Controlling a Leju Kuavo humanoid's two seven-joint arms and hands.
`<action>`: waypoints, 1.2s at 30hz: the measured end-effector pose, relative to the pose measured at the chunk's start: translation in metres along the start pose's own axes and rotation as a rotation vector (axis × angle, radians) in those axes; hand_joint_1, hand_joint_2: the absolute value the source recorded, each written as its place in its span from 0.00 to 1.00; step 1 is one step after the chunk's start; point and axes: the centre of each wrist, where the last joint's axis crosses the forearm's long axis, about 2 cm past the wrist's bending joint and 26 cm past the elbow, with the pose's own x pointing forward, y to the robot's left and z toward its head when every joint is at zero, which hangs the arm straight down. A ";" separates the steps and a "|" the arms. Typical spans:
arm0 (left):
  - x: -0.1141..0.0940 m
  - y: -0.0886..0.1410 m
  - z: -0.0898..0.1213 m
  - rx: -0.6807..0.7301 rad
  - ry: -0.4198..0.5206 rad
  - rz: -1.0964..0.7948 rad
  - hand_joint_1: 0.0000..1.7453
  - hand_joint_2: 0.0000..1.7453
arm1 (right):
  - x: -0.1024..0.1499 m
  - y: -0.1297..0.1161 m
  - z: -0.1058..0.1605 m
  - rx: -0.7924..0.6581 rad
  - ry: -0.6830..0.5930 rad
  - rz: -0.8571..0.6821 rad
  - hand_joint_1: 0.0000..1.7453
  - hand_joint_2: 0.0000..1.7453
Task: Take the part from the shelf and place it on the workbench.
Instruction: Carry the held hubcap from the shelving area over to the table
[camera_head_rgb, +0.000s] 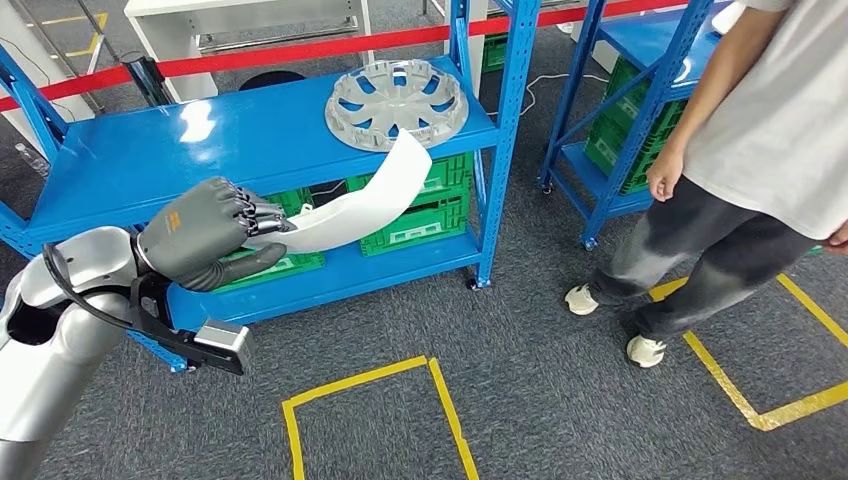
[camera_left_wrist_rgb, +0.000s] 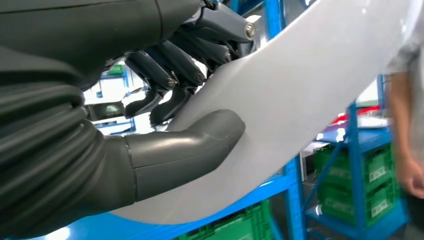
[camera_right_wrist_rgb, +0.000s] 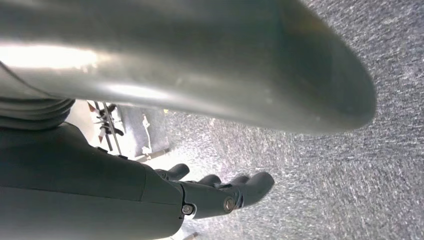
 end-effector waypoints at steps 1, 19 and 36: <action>-0.001 0.001 0.002 -0.002 0.001 0.002 1.00 1.00 | 0.000 0.000 0.000 0.000 -0.002 0.003 0.00 0.00; -0.008 -0.008 0.001 -0.046 0.035 0.006 1.00 1.00 | -0.003 -0.002 -0.001 -0.006 0.009 -0.028 0.00 0.00; -0.014 -0.021 0.010 -0.072 0.066 0.020 1.00 1.00 | 0.003 -0.009 -0.002 -0.019 0.001 -0.050 0.00 0.00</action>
